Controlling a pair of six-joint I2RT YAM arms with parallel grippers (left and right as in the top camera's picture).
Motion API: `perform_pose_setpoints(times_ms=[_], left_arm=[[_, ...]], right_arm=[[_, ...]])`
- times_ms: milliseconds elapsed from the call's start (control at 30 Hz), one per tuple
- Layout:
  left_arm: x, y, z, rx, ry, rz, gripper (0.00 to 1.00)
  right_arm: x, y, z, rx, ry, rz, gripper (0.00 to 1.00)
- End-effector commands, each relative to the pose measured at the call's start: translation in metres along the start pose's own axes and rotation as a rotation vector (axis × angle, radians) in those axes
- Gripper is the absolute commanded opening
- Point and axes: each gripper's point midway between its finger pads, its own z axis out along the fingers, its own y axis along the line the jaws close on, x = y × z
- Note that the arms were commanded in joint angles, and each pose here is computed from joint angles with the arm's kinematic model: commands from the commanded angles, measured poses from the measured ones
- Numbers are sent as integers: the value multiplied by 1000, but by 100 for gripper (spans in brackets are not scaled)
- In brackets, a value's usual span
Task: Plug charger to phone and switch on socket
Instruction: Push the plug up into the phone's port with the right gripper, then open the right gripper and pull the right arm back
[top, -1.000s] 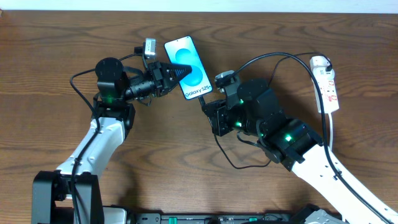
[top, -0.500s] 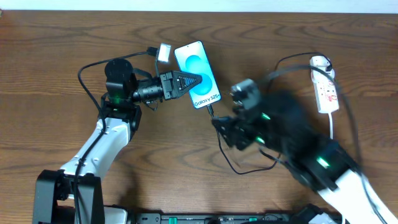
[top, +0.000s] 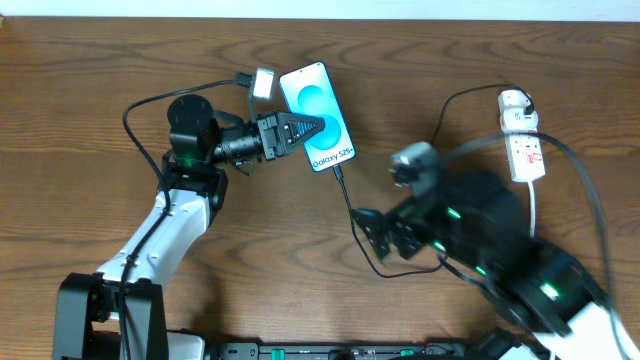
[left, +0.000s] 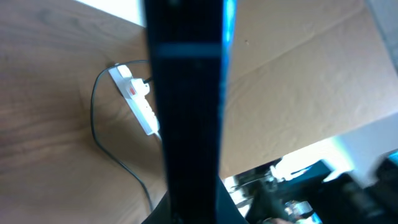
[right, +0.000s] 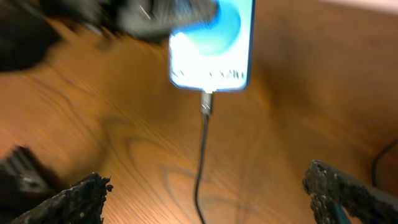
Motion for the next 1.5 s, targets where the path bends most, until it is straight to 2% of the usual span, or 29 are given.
perform_pose_setpoints(times_ms=[0,100,200,233,367,500,667,700,833,1000,1167,1233,1333,1467], left_arm=[[-8,-2,-1,-5,-32,-167,7],[-9,-2,-1,-5,-33,-229,7],[-9,-2,-1,-5,-33,-231,7],[-8,-1,-1,-7,-32,-236,7],[-5,0,-1,-8,-18,-252,8],[0,3,-1,-16,-1,-285,7],[3,1,-1,-7,17,-287,7],[3,1,-1,-7,17,-287,7],[3,1,-1,-7,18,-287,7],[13,-6,9,14,60,-259,7],[20,-11,12,33,92,-224,7],[18,-10,12,27,80,-207,7],[14,-7,12,12,55,-207,7],[3,2,12,-30,-15,-222,7]], right_arm=[[20,-6,35,27,108,35,90],[27,-5,58,27,157,34,76],[32,-2,72,23,184,40,66],[31,-1,77,22,183,42,60],[21,-3,83,34,140,36,38],[9,-5,84,52,90,31,20],[3,-5,85,48,66,30,2],[2,-4,85,47,63,30,1],[-2,-3,85,43,45,29,1],[-26,2,84,22,-52,14,1],[-8,-2,87,37,19,27,1],[-10,-1,85,33,14,26,8],[-27,4,65,21,-48,22,36],[-43,2,23,32,-143,24,62]])
